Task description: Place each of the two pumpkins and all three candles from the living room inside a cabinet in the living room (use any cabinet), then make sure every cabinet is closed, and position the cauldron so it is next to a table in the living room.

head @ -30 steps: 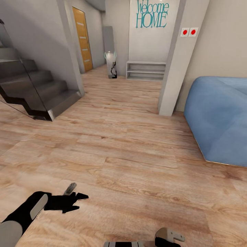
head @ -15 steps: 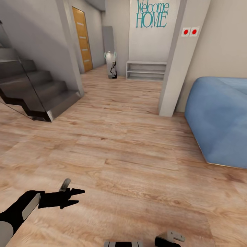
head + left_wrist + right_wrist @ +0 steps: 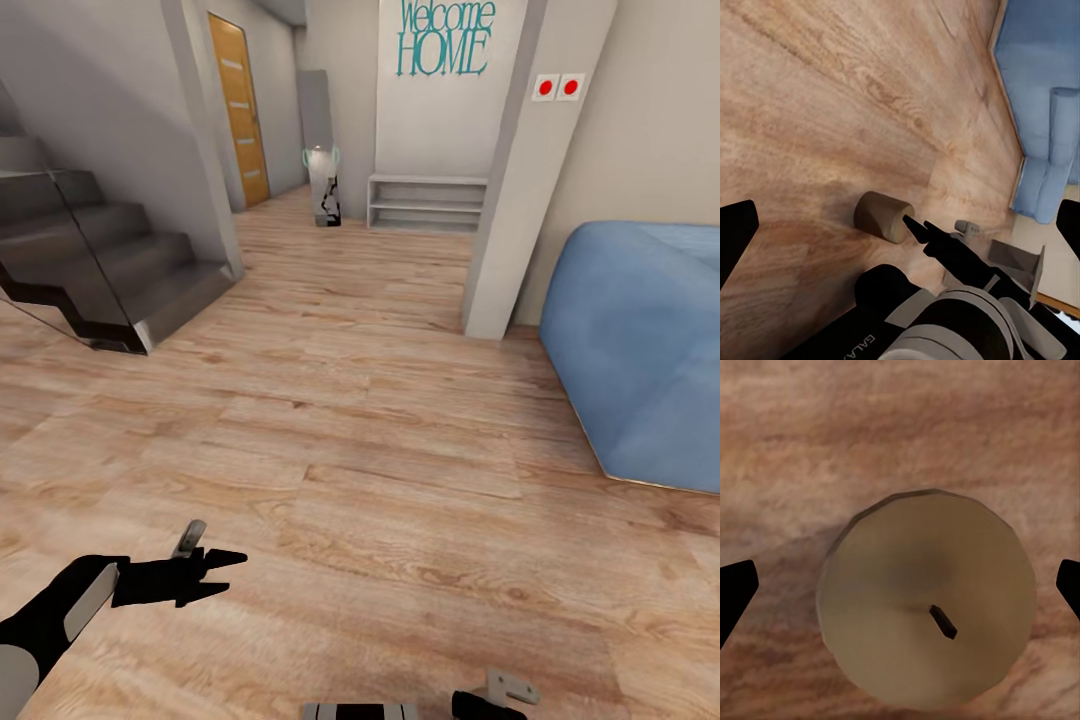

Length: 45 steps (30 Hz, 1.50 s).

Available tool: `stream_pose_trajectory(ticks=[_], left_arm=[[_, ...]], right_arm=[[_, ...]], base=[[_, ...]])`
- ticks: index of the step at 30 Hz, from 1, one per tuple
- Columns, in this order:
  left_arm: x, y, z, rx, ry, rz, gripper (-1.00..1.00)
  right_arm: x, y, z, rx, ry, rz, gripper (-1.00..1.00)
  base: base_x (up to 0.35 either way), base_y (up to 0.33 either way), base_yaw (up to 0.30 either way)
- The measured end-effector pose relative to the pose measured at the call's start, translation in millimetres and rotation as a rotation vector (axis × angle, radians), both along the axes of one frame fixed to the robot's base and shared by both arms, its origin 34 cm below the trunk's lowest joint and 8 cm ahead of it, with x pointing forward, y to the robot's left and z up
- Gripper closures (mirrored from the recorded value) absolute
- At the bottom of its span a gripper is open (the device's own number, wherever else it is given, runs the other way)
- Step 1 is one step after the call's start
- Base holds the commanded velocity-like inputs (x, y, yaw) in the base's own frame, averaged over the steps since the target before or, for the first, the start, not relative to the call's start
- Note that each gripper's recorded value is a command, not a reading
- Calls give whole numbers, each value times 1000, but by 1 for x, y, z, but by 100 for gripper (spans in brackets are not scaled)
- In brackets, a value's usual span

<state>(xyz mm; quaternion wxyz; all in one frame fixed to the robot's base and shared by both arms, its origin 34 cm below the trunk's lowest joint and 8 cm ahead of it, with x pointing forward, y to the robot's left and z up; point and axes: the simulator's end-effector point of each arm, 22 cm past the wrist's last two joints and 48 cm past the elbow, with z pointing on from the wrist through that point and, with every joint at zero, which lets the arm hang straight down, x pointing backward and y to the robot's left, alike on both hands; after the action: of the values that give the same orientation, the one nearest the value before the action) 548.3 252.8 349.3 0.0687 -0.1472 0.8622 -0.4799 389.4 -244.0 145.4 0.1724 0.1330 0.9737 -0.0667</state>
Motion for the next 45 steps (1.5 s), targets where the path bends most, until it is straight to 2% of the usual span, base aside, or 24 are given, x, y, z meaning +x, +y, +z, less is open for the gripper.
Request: stream_pose_trajectory(ticks=[14,21,45], left_arm=[[-5,0,-16,-1,32,0,-100],[-5,-1,-16,-2,32,0,-100],[-14,-2,-40,-6,83,0,-100]], right_arm=[[-11,-2,-10,-4,29,-4,-100],[-7,-3,-9,-12,7,-8,-100],[-29,-3,-26,-11,64,-11,-100]], base=[[0,0,0],[0,0,0],[0,0,0]])
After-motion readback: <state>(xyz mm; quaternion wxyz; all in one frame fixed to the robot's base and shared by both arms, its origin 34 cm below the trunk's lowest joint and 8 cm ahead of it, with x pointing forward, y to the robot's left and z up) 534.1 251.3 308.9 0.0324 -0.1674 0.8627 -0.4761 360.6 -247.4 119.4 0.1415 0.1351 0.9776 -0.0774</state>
